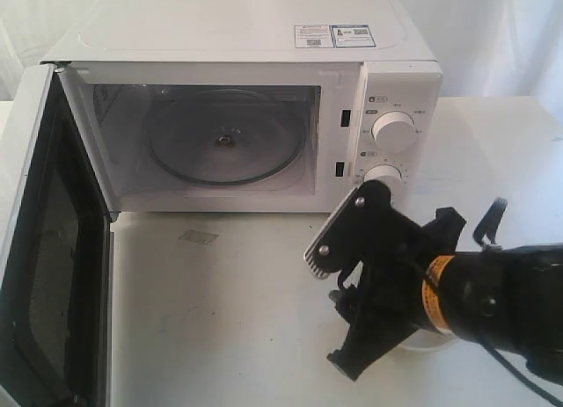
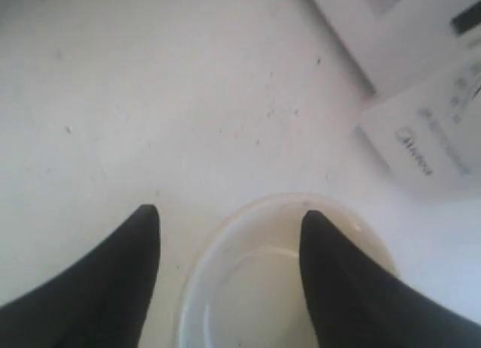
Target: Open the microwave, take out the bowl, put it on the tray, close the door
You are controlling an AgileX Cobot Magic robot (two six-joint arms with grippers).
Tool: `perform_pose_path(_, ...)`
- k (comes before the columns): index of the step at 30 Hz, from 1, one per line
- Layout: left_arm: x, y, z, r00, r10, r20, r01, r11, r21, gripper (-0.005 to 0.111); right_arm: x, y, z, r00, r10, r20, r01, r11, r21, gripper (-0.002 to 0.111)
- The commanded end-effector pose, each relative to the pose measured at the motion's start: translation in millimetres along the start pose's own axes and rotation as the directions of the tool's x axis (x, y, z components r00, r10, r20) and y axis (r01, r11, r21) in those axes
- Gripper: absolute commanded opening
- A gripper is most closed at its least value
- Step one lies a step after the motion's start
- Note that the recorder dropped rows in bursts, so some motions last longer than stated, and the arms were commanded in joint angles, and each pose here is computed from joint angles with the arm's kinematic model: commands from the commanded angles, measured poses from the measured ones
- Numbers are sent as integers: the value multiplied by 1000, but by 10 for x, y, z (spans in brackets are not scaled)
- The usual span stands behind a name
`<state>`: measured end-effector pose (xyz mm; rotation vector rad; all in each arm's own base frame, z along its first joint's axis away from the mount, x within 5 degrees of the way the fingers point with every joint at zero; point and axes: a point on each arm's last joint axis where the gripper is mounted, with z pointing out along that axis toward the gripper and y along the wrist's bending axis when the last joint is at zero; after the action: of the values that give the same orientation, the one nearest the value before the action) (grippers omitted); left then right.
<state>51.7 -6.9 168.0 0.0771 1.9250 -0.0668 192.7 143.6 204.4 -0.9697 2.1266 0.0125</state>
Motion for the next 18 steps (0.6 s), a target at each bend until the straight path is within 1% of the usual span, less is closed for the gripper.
perform_pose_path(1, 12, -4, 2, 1000, -16, -1, 16, 1000, 4, 0, -194, -16, -346, 972, 81, 220, -66, 995, -78, 53)
perform_pose_path(4, 12, -4, 2, 1000, -16, -1, 16, 1000, 4, 0, -310, -4, -587, 920, 143, 364, -91, 984, -155, 51)
perform_pose_path(6, 12, -4, 2, 1000, -16, -1, 16, 1000, 4, 0, -370, 5, -759, 869, 202, 452, -112, 969, -218, 49)
perform_pose_path(8, 12, -4, 2, 1000, -16, -1, 16, 1000, 4, 0, -396, 29, -903, 819, 244, 519, -108, 954, -279, 47)
perform_pose_path(11, 12, -4, 2, 1000, -16, -1, 16, 1000, 4, 0, -383, 70, -1088, 752, 287, 593, -79, 933, -352, 41)
perform_pose_path(14, 12, -4, 2, 1000, -16, -1, 16, 1000, 4, 0, -293, 117, -1142, 732, 295, 614, -52, 923, -380, 29)
perform_pose_path(18, 12, -4, 2, 1000, -16, -1, 16, 1000, 4, 0, -157, 173, -1091, 749, 298, 592, -49, 916, -398, 11)
